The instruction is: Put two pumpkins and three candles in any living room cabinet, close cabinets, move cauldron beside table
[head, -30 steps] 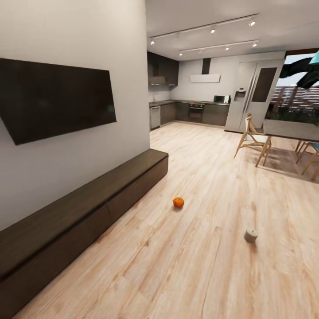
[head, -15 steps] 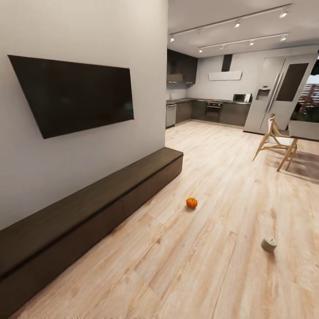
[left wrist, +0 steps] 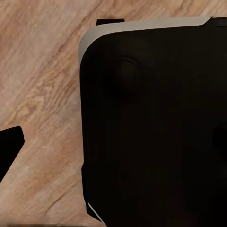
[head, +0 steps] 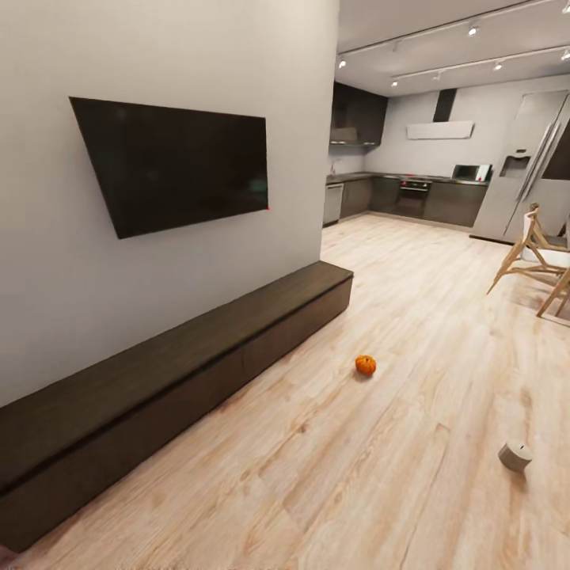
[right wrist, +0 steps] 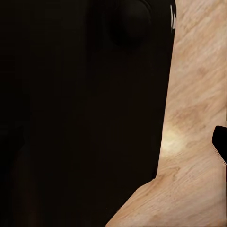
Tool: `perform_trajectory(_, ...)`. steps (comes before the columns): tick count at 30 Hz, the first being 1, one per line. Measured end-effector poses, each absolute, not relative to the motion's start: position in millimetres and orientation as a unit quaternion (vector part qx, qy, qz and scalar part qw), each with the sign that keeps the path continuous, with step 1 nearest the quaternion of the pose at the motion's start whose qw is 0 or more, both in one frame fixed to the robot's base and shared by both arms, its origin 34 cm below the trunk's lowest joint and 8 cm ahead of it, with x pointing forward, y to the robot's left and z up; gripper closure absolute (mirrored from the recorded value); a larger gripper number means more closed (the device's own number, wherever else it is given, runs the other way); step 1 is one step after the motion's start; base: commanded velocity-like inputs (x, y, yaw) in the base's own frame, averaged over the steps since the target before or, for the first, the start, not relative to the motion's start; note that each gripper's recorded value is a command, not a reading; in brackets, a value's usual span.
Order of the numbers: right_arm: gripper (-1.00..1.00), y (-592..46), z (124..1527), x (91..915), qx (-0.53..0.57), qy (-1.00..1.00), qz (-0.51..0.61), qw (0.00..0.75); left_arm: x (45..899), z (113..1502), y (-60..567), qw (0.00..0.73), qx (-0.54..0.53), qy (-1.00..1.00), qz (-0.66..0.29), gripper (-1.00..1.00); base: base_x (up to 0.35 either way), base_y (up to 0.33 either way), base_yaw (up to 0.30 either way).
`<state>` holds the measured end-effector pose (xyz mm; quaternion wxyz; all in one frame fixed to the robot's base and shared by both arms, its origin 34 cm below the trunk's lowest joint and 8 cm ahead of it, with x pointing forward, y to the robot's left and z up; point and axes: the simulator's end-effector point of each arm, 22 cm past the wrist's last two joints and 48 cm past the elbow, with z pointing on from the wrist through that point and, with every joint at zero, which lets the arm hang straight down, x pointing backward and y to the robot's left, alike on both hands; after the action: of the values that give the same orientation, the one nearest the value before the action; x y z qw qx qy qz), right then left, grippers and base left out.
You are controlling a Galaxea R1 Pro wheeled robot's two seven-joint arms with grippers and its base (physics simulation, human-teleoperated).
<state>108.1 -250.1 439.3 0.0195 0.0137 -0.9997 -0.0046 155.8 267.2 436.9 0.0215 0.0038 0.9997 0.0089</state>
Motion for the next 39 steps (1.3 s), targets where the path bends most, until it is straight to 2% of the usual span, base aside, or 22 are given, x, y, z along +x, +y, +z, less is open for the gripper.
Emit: perform_trajectory(39, -1.00, -249, 441, 95, 0.027, -0.999, -0.007, 0.036, 142, 437, 268, 0.004, 0.004, 1.000, 0.009, -1.00, 0.000, 0.000, 0.218)
